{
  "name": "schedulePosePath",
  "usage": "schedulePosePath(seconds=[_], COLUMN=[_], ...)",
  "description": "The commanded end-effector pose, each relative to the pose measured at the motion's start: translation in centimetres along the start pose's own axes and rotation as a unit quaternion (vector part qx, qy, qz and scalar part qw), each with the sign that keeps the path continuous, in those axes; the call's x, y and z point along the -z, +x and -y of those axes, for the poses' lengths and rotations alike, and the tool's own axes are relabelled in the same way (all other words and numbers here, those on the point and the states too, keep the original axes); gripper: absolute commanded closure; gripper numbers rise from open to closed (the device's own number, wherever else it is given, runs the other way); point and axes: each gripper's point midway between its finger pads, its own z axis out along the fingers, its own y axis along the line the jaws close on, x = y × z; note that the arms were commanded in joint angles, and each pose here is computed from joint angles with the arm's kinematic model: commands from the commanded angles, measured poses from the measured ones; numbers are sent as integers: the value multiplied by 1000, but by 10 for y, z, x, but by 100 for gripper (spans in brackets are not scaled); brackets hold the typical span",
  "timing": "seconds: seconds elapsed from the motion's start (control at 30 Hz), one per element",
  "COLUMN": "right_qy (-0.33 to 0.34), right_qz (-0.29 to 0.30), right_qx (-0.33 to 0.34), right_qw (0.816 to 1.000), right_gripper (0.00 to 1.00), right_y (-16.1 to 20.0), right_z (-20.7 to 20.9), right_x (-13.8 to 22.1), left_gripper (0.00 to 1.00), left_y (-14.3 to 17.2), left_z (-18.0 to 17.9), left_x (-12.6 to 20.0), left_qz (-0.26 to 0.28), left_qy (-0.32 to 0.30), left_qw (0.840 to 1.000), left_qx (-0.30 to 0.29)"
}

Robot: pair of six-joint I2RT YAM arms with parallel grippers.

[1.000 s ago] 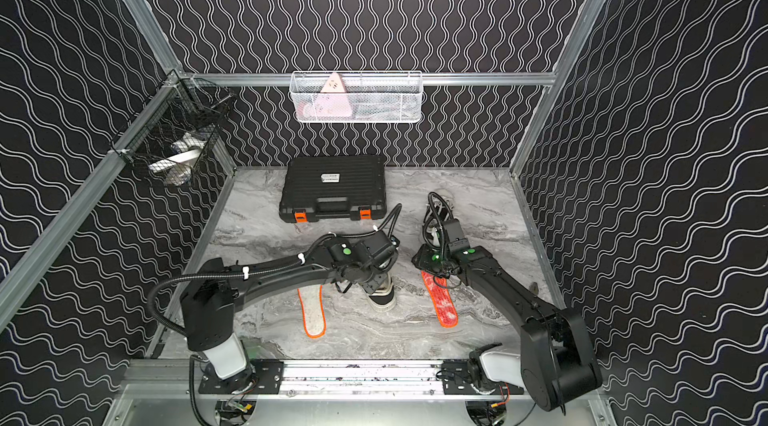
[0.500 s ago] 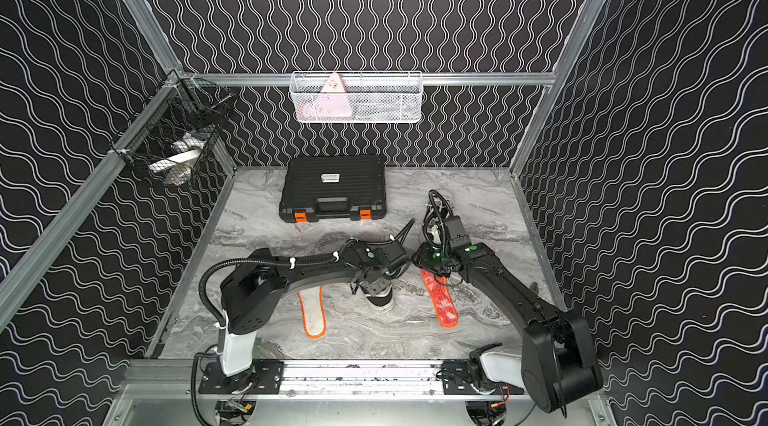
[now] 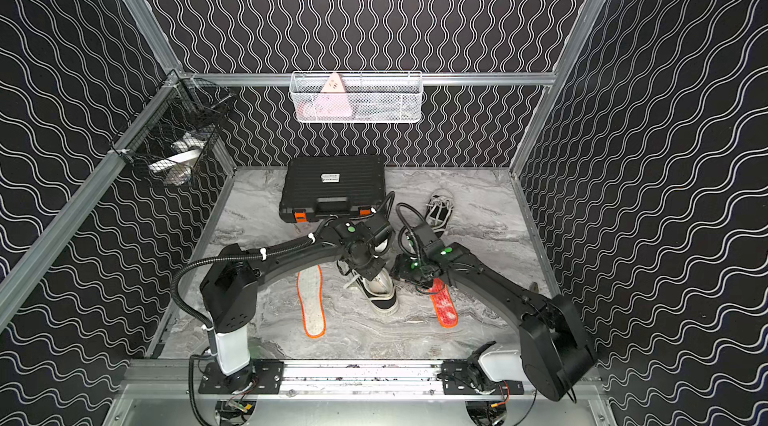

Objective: Insert the insole into the shoe
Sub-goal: Adjust the shoe at the center of the board.

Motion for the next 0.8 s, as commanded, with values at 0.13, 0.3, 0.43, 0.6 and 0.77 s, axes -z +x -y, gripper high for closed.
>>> schedulePosePath(seconds=[0.13,0.3,0.43,0.6,0.77], right_qy=[86,109,129,127,69], right_qz=[13,20,14,37,42], right_qx=[-16,-40,-51,-51,-27], right_qw=[996,993,990,990,996], right_gripper=[34,36,44,67,76], right_y=[2,10,18,17,14], right_z=[8,27,38,45,29], right_x=[-18,-17,-9,1,-14], left_gripper=[100,100,100,100,100], left_y=[1,-3,-6,-5,-8], left_z=[-1,-9,-17,-30,-27], left_x=[15,20,23,23,11], left_qz=[-3,12,26,42,55], left_qy=[82,131,169,215,285], left_qw=[993,982,969,954,936], left_qx=[83,135,177,207,199])
